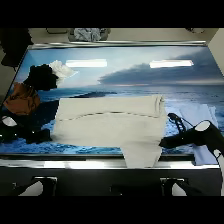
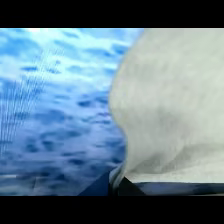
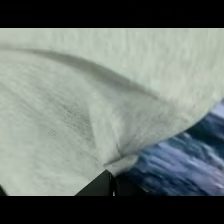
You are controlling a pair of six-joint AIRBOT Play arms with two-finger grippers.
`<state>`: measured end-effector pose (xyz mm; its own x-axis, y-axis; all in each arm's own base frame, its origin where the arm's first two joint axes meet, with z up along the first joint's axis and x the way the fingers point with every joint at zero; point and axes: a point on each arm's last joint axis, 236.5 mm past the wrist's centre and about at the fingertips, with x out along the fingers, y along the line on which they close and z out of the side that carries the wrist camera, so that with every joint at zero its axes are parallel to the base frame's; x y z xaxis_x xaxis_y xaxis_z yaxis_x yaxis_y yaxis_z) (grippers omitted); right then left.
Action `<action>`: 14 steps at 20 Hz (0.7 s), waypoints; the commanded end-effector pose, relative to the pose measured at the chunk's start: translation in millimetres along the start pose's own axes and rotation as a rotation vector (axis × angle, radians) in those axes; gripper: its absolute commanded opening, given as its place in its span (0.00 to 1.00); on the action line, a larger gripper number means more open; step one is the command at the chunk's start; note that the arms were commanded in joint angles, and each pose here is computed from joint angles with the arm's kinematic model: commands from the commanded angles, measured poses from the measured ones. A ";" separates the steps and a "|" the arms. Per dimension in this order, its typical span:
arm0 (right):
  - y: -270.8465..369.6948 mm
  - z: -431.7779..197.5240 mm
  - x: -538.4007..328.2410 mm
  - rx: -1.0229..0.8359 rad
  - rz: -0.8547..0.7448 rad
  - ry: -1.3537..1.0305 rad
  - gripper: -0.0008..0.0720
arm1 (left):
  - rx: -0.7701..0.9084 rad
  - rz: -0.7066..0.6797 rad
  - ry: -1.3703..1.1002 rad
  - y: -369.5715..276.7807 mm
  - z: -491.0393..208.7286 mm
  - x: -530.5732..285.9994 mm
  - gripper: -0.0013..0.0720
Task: Fold the shirts.
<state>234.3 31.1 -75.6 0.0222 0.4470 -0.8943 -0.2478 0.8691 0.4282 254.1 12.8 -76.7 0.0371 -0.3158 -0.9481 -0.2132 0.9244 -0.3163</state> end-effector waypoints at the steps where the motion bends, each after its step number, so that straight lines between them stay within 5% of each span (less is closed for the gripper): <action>1: 9.0 60.2 -53.1 -0.065 -0.034 -0.164 0.09 | 0.012 -0.040 -0.173 -26.3 46.8 -53.7 0.05; 5: -7.1 151.5 -85.2 -0.107 -0.175 -0.350 0.09 | 0.051 -0.057 -0.248 -45.9 102.5 -69.3 0.05; 14: -51.0 259.5 -54.5 -0.009 -0.128 -0.391 0.09 | 0.015 -0.123 -0.160 -61.2 197.9 -35.3 0.05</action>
<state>468.0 16.8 -4.5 0.3955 0.3719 -0.8398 -0.2668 0.9214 0.2824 434.2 15.5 -19.4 0.2297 -0.3652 -0.9021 -0.1805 0.8948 -0.4083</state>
